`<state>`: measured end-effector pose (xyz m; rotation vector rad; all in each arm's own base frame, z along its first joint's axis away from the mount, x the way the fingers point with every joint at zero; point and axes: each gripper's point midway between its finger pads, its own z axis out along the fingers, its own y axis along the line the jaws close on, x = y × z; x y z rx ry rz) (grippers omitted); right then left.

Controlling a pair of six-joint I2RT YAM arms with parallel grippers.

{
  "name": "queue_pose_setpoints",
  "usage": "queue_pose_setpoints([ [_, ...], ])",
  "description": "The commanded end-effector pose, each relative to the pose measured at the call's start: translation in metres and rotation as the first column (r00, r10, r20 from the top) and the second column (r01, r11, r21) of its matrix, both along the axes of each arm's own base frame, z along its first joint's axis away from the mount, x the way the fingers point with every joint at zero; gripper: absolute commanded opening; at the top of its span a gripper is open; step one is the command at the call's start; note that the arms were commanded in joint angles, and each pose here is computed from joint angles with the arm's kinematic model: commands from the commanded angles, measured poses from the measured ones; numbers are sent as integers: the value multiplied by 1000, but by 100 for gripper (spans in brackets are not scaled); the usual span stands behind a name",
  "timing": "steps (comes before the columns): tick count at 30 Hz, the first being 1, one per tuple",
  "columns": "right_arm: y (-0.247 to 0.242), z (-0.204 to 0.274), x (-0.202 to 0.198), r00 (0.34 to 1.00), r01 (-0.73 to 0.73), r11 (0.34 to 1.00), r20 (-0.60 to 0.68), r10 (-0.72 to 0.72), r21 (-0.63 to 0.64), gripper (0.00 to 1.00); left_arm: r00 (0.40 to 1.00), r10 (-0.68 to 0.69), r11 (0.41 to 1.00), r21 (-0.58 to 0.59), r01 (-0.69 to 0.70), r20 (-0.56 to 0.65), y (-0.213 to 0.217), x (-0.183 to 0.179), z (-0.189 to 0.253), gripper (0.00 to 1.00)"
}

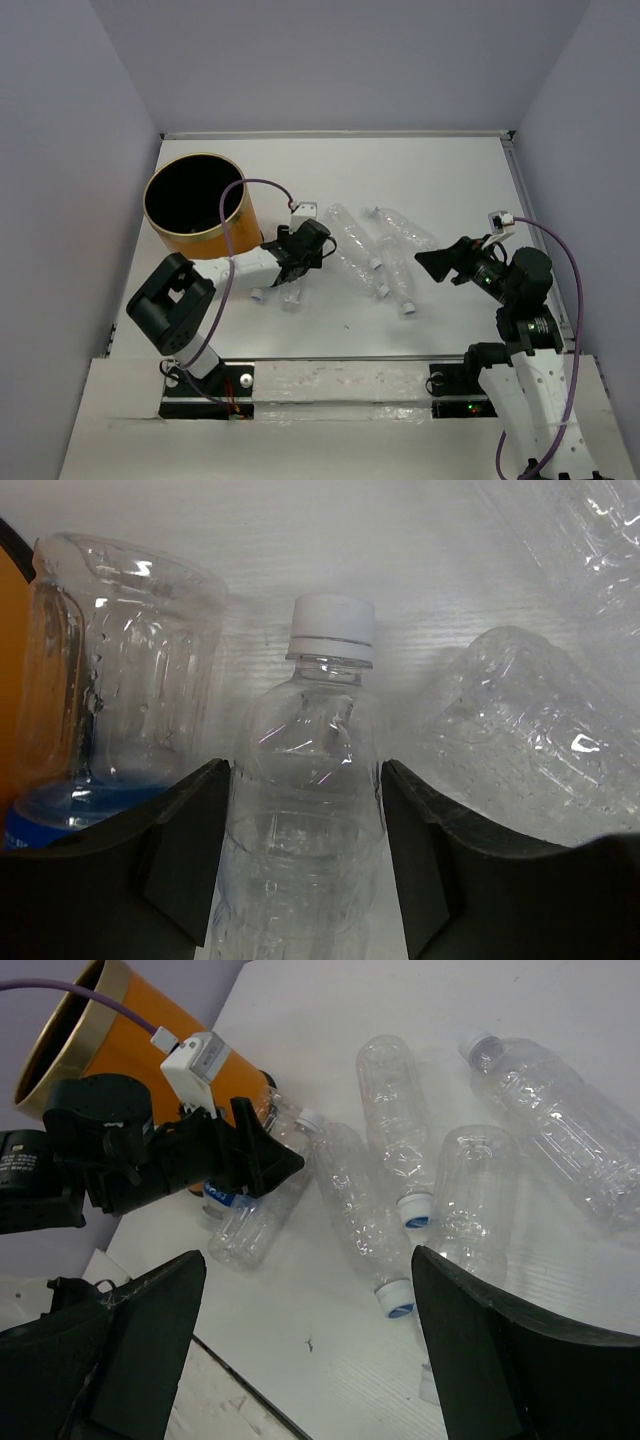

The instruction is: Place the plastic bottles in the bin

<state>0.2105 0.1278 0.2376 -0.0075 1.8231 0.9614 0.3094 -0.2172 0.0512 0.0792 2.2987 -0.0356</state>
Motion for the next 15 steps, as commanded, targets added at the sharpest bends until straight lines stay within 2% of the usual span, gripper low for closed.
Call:
queue_pose_setpoints([
  [1,3,19,0,998,-20,1000,66,19,16,89,1000,13,1000,-17,-12,11,14,-13,30,26],
  [15,5,26,-1,996,-36,999,83,33,29,89,982,0,964,-262,51,189,14,-27,134,10],
])
